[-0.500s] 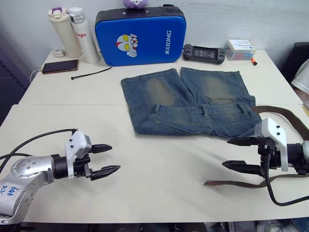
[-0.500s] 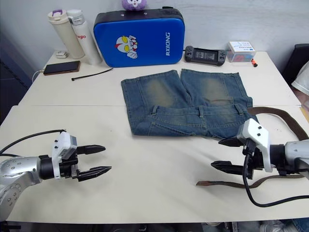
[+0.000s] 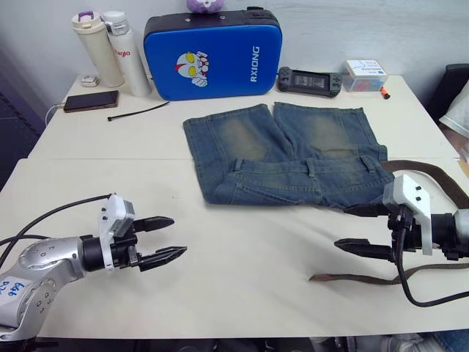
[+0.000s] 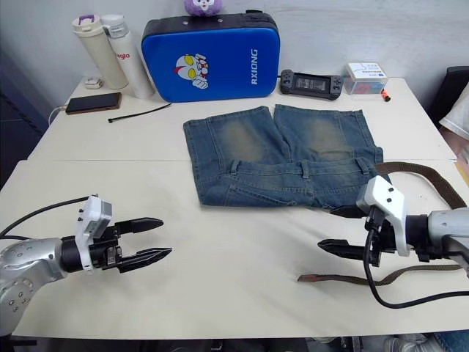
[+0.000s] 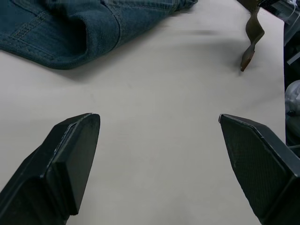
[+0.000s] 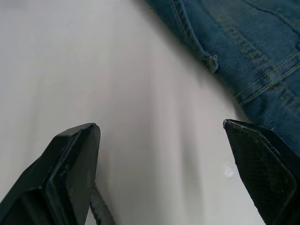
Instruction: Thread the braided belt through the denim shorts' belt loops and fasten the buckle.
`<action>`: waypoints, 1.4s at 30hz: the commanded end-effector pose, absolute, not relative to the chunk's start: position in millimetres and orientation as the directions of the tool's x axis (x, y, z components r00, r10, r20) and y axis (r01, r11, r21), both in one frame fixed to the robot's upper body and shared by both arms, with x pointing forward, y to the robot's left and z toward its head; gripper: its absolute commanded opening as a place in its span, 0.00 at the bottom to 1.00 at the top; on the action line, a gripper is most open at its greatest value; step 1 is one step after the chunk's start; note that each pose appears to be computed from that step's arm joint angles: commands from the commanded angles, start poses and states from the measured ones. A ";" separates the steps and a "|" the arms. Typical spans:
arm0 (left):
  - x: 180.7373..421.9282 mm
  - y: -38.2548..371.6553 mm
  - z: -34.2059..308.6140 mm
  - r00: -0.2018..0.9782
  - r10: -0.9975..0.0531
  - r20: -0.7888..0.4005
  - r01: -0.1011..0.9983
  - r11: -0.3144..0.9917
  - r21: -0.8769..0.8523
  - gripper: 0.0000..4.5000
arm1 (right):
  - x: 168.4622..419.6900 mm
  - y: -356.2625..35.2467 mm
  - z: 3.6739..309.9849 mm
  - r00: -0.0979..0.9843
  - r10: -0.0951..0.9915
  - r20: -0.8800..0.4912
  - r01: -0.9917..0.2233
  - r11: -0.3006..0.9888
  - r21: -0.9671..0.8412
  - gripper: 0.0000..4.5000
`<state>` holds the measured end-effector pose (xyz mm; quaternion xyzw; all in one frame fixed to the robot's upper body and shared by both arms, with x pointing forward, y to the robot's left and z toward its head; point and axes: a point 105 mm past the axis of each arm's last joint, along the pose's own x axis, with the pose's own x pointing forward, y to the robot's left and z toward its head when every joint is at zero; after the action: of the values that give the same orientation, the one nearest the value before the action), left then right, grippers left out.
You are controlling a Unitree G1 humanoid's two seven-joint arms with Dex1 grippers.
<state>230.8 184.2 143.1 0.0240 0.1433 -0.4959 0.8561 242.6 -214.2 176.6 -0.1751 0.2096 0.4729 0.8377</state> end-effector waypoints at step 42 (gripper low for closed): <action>262.3 60.7 161.8 -0.100 -0.844 -0.527 0.921 -0.279 0.272 0.99 | 171.8 -258.5 158.9 0.436 0.341 -0.833 -0.854 0.449 -0.264 1.00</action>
<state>265.3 59.4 161.9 0.2794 0.0767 -0.7452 0.6006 164.9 -253.6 164.3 -0.3357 0.3681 0.3890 0.7750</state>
